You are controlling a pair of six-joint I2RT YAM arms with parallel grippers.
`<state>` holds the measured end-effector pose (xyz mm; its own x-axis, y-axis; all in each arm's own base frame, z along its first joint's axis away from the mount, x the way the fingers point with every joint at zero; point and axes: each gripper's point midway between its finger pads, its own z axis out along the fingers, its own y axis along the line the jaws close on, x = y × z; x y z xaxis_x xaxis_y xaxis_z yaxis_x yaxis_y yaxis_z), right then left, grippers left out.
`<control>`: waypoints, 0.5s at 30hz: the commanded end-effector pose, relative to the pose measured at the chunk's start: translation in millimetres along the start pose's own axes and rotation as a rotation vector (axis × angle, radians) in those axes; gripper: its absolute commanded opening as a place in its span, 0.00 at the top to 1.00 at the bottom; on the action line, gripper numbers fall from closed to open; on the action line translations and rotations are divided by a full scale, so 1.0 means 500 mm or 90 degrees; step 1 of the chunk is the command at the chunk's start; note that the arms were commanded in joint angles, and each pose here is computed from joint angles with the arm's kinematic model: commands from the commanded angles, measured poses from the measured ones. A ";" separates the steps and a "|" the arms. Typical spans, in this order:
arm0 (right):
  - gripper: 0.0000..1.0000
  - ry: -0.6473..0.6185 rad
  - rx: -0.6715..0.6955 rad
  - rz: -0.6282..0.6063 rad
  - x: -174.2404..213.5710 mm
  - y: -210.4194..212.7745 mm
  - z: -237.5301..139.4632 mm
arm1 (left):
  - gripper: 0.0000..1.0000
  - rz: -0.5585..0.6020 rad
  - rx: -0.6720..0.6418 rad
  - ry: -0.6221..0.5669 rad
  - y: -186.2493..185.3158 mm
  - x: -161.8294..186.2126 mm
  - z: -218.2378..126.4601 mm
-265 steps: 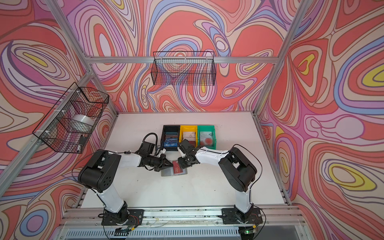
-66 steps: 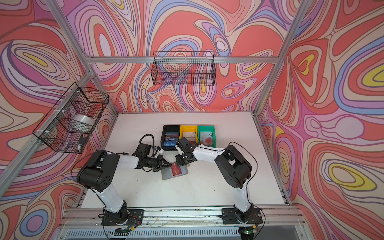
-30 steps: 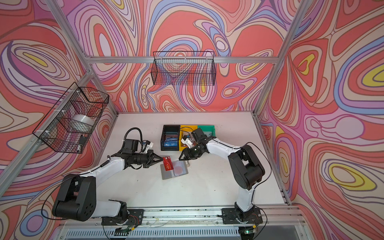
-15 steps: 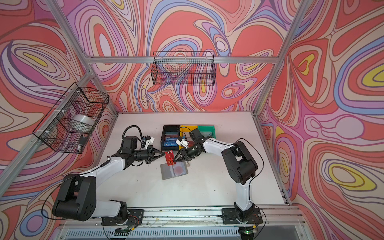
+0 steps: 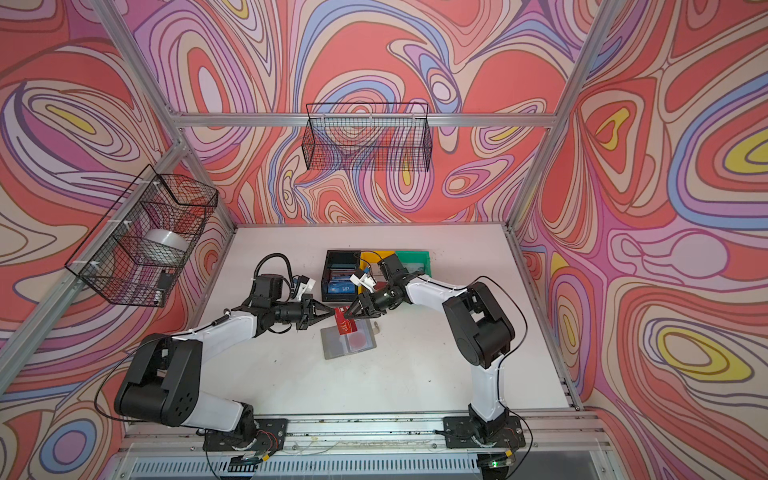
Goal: Take the credit cards out of the card holder
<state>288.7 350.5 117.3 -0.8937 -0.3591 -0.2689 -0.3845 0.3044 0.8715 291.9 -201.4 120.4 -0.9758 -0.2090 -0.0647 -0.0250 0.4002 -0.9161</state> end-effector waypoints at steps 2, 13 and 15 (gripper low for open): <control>0.63 -0.001 -0.026 -0.018 -0.005 0.017 0.001 | 1.00 0.017 0.002 -0.005 -0.007 -0.011 0.004; 1.00 0.001 -0.040 -0.031 0.007 0.039 -0.009 | 1.00 0.000 -0.017 0.002 0.016 -0.012 0.012; 1.00 0.005 -0.045 -0.035 0.010 0.043 -0.010 | 1.00 0.002 -0.019 -0.001 0.016 -0.013 0.011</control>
<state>286.4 346.5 114.4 -0.9011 -0.3548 -0.2495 -0.3626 0.3006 0.8821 293.0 -200.5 107.5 -0.9770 -0.2090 -0.0420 -0.0503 0.4175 -0.9073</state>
